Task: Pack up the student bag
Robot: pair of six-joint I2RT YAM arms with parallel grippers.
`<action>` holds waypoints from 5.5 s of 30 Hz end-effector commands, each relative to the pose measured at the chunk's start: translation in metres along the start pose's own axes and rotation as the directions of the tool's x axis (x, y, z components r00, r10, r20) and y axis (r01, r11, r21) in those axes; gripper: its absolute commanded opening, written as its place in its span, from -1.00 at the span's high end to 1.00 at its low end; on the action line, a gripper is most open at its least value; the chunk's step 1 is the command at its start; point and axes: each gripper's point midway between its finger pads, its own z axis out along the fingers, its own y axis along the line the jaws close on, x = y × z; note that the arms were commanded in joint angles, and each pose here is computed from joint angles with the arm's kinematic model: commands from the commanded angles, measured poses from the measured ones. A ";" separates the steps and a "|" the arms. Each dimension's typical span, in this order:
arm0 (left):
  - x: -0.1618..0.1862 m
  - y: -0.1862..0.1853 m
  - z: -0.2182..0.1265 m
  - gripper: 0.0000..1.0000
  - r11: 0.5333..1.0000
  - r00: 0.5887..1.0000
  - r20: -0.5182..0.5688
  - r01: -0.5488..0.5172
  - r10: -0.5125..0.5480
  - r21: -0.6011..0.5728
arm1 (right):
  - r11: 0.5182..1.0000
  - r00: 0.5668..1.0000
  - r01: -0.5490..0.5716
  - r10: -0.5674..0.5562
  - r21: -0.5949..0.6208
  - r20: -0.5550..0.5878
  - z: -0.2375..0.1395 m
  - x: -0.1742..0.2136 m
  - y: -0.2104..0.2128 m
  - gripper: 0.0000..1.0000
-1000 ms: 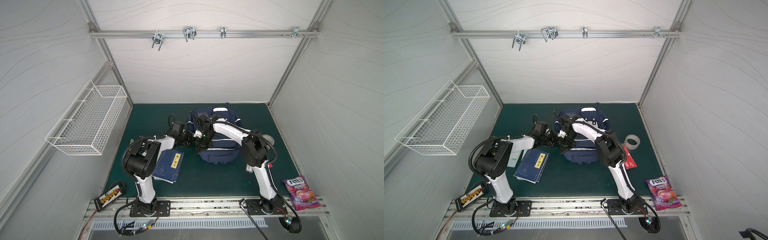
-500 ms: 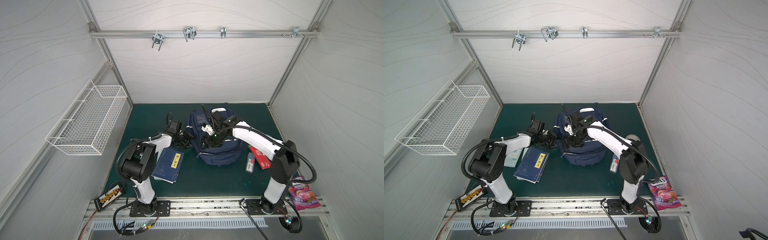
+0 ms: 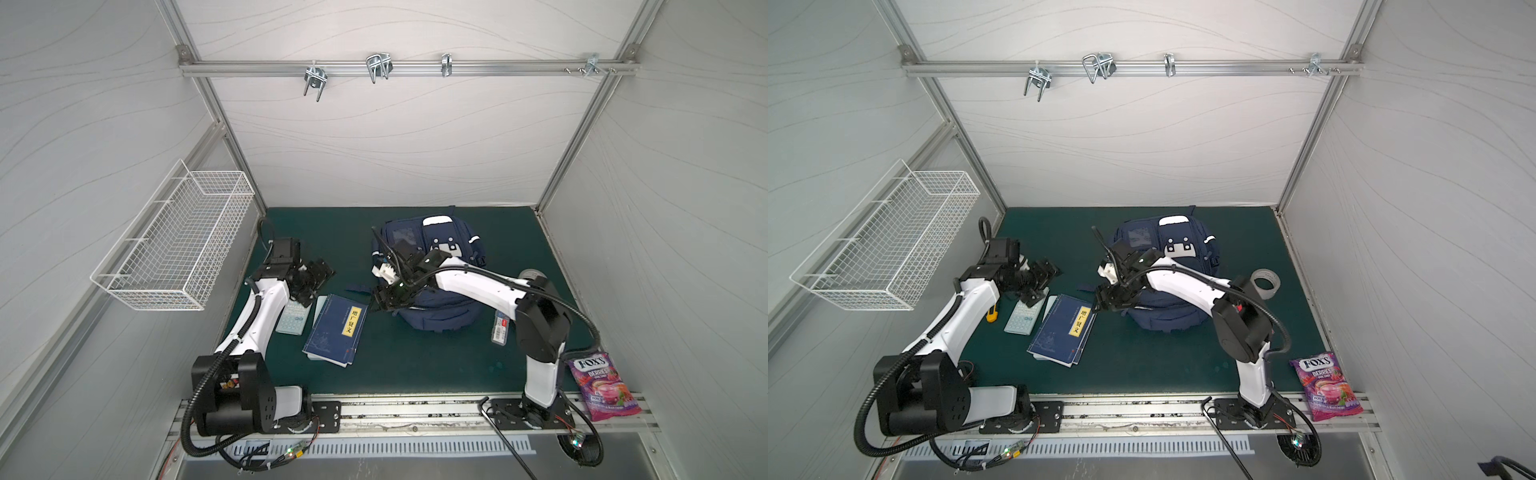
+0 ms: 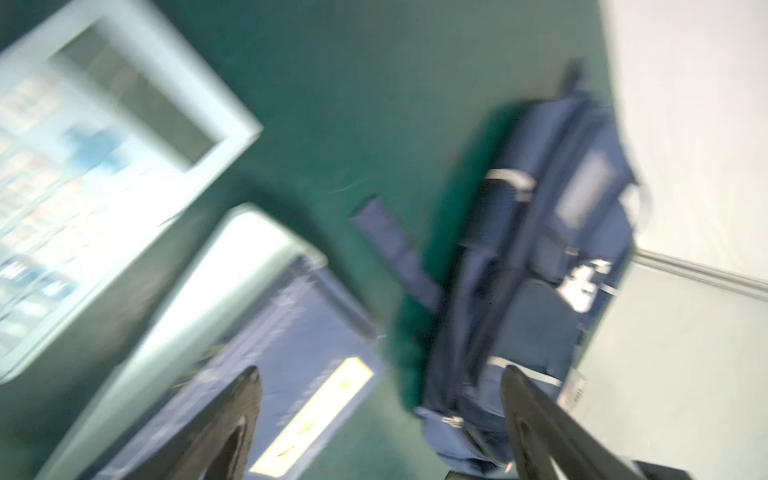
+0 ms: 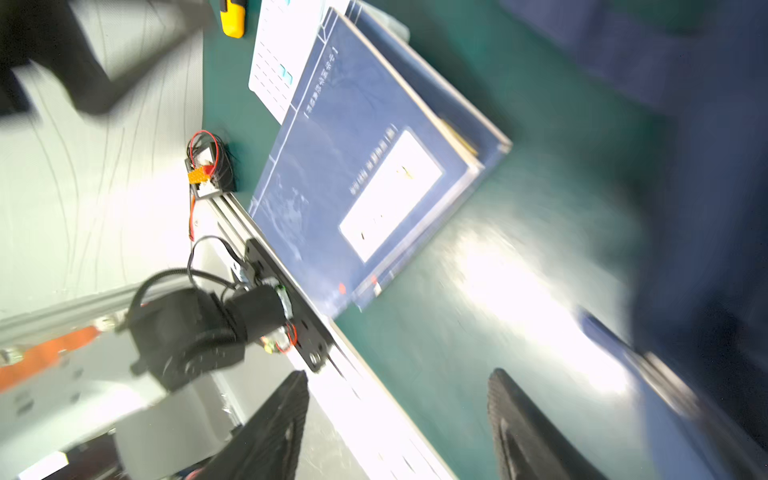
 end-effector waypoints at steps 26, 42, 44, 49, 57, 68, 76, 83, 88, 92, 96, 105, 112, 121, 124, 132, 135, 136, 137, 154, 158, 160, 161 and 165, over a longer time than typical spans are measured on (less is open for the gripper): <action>0.030 0.056 0.003 -0.97 0.994 0.992 -0.066 0.109 -0.107 0.018 | 0.993 0.992 -0.057 0.044 -0.103 -0.116 0.088 0.008 0.020 -0.27; 0.034 0.059 0.009 -0.43 0.977 0.970 -0.137 0.210 -0.203 0.043 | 0.975 0.988 -0.068 0.037 -0.211 -0.148 0.099 -0.020 0.036 -0.07; 0.035 0.061 0.009 -0.20 0.974 0.967 -0.133 0.225 -0.218 0.036 | 0.973 0.987 -0.080 0.047 -0.216 -0.153 0.098 -0.020 0.034 -0.02; 0.028 0.066 -0.010 0.14 0.978 0.977 -0.038 0.210 -0.210 -0.005 | 0.971 0.984 -0.097 0.061 -0.219 -0.165 0.100 -0.018 0.032 0.02; 0.019 0.051 -0.044 1.00 0.985 0.983 0.066 0.171 -0.173 0.033 | 0.981 0.995 -0.049 0.031 -0.188 -0.098 0.058 -0.029 0.033 -0.11; 0.010 -0.111 -0.090 1.00 0.795 0.999 -0.052 0.043 -0.014 0.605 | 0.956 0.979 -0.021 0.080 -0.291 0.190 -0.141 -0.034 0.018 -0.93; 0.081 -0.238 -0.149 1.00 0.482 0.917 0.028 -0.234 0.397 0.845 | 0.918 0.956 -0.009 0.125 -0.397 0.267 -0.209 -0.003 0.021 -0.98; 0.112 -0.279 -0.178 1.00 0.280 0.878 0.010 -0.163 0.478 0.946 | 0.898 0.928 0.001 0.163 -0.439 0.335 -0.237 0.007 0.021 -0.98; 0.119 -0.289 -0.187 1.00 0.214 0.867 -0.055 -0.061 0.495 0.975 | 0.844 0.915 0.089 0.141 -0.529 0.378 -0.257 0.004 0.041 -0.89; 0.117 -0.293 -0.187 1.00 0.180 0.865 -0.106 0.018 0.490 0.983 | 0.820 0.896 0.162 0.110 -0.549 0.429 -0.278 0.000 0.056 -0.78; 0.117 -0.294 -0.184 1.00 0.163 0.855 -0.132 0.056 0.502 0.985 | 0.803 0.876 0.207 0.103 -0.559 0.472 -0.301 -0.004 0.062 -0.59; 0.124 -0.288 -0.172 1.00 0.181 0.820 -0.145 0.051 0.553 0.982 | 0.795 0.878 0.216 0.096 -0.567 0.469 -0.315 -0.010 0.067 0.43; 0.125 -0.283 -0.165 1.00 0.192 0.815 -0.159 0.059 0.558 0.980 | 0.790 0.882 0.202 0.110 -0.579 0.457 -0.314 -0.005 0.068 0.38; 0.138 -0.281 -0.167 1.00 0.187 0.787 -0.150 0.045 0.599 0.981 | 0.797 0.895 0.166 0.126 -0.581 0.427 -0.299 -0.002 0.074 0.40; 0.139 -0.279 -0.163 1.00 0.196 0.782 -0.148 0.034 0.605 0.980 | 0.803 0.891 0.165 0.128 -0.573 0.436 -0.302 0.002 0.075 0.68; 0.125 -0.246 -0.086 -0.22 0.526 0.818 -0.055 -0.315 0.573 0.790 | 0.930 0.786 -0.079 0.280 -0.360 0.552 -0.325 0.022 0.009 1.00; 0.116 -0.211 -0.043 -0.40 0.642 0.715 0.062 -0.659 0.696 0.393 | 0.918 0.713 -0.340 0.393 -0.203 0.581 -0.329 0.048 -0.055 1.00; 0.122 -0.206 -0.029 -0.39 0.630 0.675 0.033 -0.704 0.737 0.328 | 0.892 0.685 -0.428 0.426 -0.146 0.591 -0.328 0.062 -0.076 1.00; 0.128 -0.204 -0.016 -0.37 0.618 0.649 -0.001 -0.725 0.761 0.304 | 0.863 0.662 -0.494 0.452 -0.106 0.599 -0.327 0.073 -0.094 1.00; 0.209 -0.194 0.137 -0.87 -0.100 -0.061 -0.161 -0.963 0.985 -0.249 | 0.706 0.489 -0.669 0.654 -0.233 0.577 -0.304 0.149 -0.142 1.00; 0.192 -0.203 0.145 -0.78 -0.106 -0.065 -0.117 -0.918 0.991 -0.383 | 0.697 0.492 -0.674 0.671 -0.245 0.554 -0.299 0.152 -0.140 1.00; 0.188 -0.210 0.145 -0.71 -0.093 -0.059 -0.095 -0.906 0.994 -0.413 | 0.692 0.493 -0.679 0.676 -0.244 0.548 -0.297 0.154 -0.140 1.00; 0.188 -0.214 0.145 -0.68 -0.084 -0.053 -0.087 -0.908 0.995 -0.409 | 0.693 0.494 -0.679 0.676 -0.244 0.546 -0.297 0.155 -0.140 1.00; 0.203 -0.223 0.140 -0.03 0.006 0.018 -0.049 -0.969 0.999 -0.246 | 0.696 0.497 -0.678 0.670 -0.236 0.551 -0.299 0.155 -0.138 1.00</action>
